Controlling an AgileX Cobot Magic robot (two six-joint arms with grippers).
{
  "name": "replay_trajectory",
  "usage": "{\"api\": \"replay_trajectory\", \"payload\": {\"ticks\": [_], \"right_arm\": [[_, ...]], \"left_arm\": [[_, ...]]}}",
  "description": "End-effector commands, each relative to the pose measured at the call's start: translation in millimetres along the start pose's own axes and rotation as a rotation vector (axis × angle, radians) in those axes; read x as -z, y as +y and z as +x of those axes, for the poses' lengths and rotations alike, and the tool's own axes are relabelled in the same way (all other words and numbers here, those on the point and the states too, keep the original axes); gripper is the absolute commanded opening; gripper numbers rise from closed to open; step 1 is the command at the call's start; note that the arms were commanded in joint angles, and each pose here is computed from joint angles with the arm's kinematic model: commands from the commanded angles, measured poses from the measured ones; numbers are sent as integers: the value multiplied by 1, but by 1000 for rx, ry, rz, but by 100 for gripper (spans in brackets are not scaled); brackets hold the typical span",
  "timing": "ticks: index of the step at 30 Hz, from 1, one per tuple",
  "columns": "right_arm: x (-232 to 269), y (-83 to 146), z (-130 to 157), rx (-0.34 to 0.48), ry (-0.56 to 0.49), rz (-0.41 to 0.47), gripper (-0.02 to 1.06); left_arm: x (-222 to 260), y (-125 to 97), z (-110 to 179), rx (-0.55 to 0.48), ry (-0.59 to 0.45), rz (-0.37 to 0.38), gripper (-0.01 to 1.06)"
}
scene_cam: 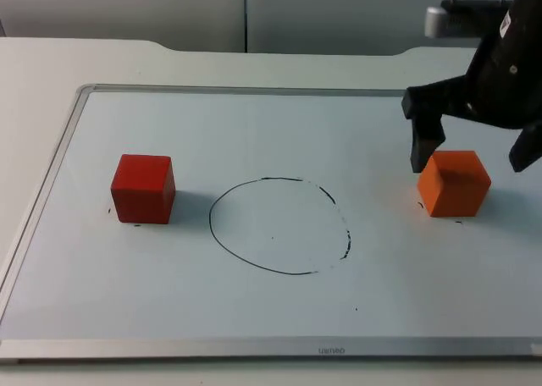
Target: Pick up one cube with the left hand and another cube with the right hand. First place the cube in the right hand at the target position, then stack the cube in the left hand on top.
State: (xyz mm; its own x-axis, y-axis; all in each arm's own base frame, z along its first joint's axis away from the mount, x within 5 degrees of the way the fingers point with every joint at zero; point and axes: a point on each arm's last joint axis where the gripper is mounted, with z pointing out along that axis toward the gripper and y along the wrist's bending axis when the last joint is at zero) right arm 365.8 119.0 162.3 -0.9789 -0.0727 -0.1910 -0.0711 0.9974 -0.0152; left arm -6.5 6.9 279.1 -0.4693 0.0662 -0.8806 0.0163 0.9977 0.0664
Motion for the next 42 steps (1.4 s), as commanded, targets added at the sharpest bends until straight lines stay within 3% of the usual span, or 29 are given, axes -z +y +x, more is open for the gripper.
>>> {"api": "replay_trajectory", "payload": {"ticks": [1,12,15,16,17,20,21,25,26,28,29,36,40,42], "right_arm": [[-6,2,-3,5,-18,3,96],[-30,5,-4,-21,-9,-4,95],[-34,5,-4,-39,-6,-5,89],[-34,5,-5,-45,-11,-7,81],[-34,5,-5,-45,-11,-7,81],[-34,5,-5,-60,-12,-6,59],[-34,5,-5,-60,-12,-6,59],[-34,4,-5,-52,-16,5,28],[-34,4,-5,-52,-16,5,28],[-34,4,-5,-48,-18,4,6],[-33,4,-5,-38,-19,4,0],[-8,3,-6,32,-44,0,0],[38,-2,-2,98,-93,0,0],[74,-6,1,120,-165,-8,0]], "left_arm": [[0,0,0,3,-13,0,105],[0,0,0,3,-13,0,105],[0,0,0,3,-13,0,105],[0,0,0,3,-13,0,105],[0,0,0,3,-13,0,105],[0,0,0,3,-13,0,105],[0,0,0,3,-13,0,105],[0,0,0,3,-13,0,105],[0,0,0,3,-13,0,105],[0,0,0,3,-13,0,105],[0,0,0,3,-13,0,105],[0,-1,0,6,-13,6,105],[0,-2,0,11,-13,17,105],[0,-2,0,11,-13,17,105]]}}
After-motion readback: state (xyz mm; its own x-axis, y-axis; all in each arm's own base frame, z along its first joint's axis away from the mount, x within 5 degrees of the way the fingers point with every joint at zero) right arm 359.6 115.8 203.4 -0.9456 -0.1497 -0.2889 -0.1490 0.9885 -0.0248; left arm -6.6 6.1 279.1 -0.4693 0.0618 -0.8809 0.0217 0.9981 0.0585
